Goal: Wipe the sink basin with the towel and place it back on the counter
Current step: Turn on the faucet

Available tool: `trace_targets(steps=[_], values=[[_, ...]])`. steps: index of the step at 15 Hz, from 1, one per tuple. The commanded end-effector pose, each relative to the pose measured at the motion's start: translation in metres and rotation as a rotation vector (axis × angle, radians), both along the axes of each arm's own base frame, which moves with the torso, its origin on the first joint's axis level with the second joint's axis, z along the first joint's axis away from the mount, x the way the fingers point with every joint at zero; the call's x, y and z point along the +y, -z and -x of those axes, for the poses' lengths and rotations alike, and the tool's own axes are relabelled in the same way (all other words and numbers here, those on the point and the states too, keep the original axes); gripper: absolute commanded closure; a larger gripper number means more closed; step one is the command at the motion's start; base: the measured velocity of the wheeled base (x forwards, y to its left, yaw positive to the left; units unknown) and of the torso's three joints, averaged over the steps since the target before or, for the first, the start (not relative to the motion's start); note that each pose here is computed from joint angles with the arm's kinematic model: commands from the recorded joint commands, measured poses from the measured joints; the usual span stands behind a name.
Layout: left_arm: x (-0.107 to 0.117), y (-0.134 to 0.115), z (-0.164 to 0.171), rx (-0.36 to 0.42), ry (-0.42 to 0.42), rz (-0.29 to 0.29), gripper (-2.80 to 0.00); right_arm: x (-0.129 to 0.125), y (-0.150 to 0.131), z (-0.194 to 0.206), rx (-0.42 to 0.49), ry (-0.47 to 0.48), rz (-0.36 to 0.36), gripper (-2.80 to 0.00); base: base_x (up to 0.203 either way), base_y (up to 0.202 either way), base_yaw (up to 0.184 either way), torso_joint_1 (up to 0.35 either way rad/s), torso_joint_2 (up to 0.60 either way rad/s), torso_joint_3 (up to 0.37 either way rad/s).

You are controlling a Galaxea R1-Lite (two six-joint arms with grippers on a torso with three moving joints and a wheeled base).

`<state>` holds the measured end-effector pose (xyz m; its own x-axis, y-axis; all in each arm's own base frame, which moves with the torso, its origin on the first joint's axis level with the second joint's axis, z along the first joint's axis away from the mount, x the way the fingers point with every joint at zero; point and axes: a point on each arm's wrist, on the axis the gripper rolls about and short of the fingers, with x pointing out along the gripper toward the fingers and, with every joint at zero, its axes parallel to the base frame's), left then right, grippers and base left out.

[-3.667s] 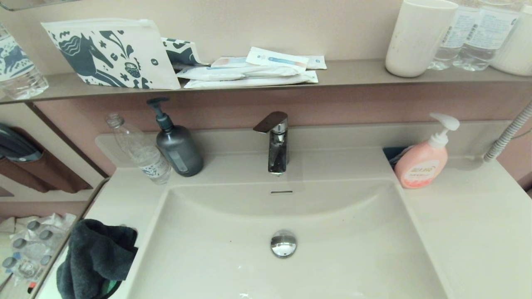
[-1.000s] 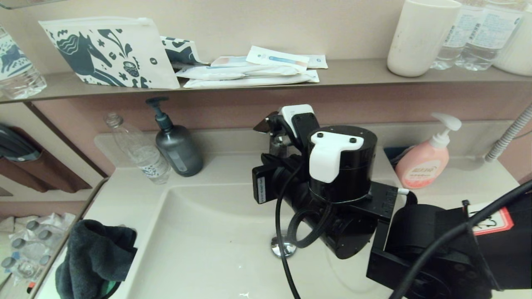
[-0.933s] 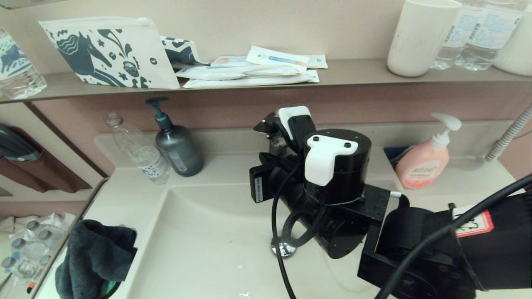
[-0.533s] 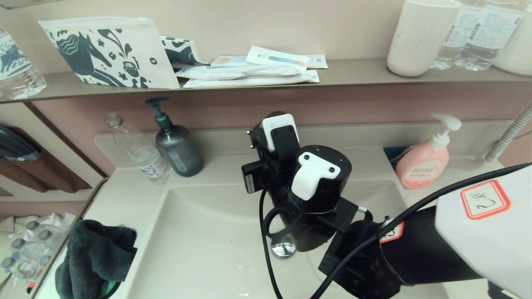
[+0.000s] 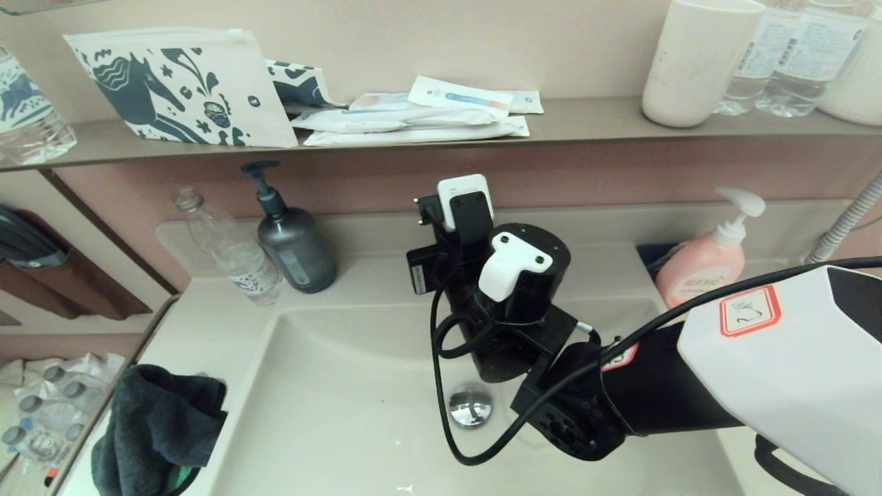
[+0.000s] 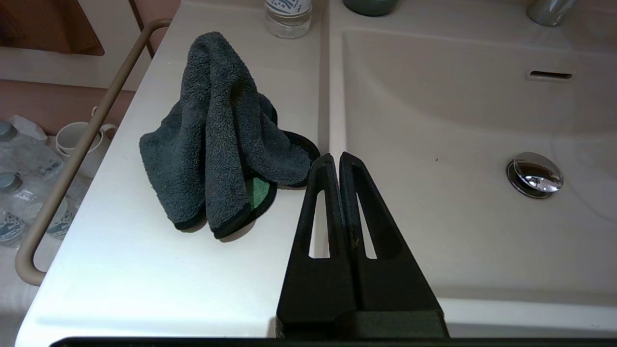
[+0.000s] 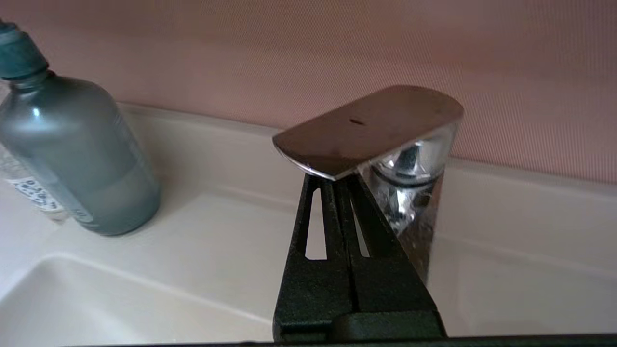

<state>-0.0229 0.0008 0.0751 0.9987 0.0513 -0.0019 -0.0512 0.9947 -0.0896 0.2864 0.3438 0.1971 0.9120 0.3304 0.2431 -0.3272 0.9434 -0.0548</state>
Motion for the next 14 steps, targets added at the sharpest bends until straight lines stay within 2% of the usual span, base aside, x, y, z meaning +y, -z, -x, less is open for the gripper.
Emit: trace_targets(steps=[1, 8, 14], values=[[0.0, 0.0, 0.0, 0.001, -0.001, 0.001, 0.0, 0.0, -0.009, -0.002, -0.027, 0.008, -0.025, 0.0, 0.0, 0.0, 0.0, 0.0, 0.0, 0.0], [0.0, 0.0, 0.0, 0.001, -0.001, 0.001, 0.0, -0.003, -0.025, 0.002, -0.054, 0.007, -0.046, 0.0, 0.0, 0.0, 0.0, 0.0, 0.0, 0.0], [0.0, 0.0, 0.0, 0.001, -0.001, 0.001, 0.0, 0.0, -0.027, 0.016, -0.034, -0.005, -0.033, 0.0, 0.0, 0.0, 0.0, 0.0, 0.0, 0.0]])
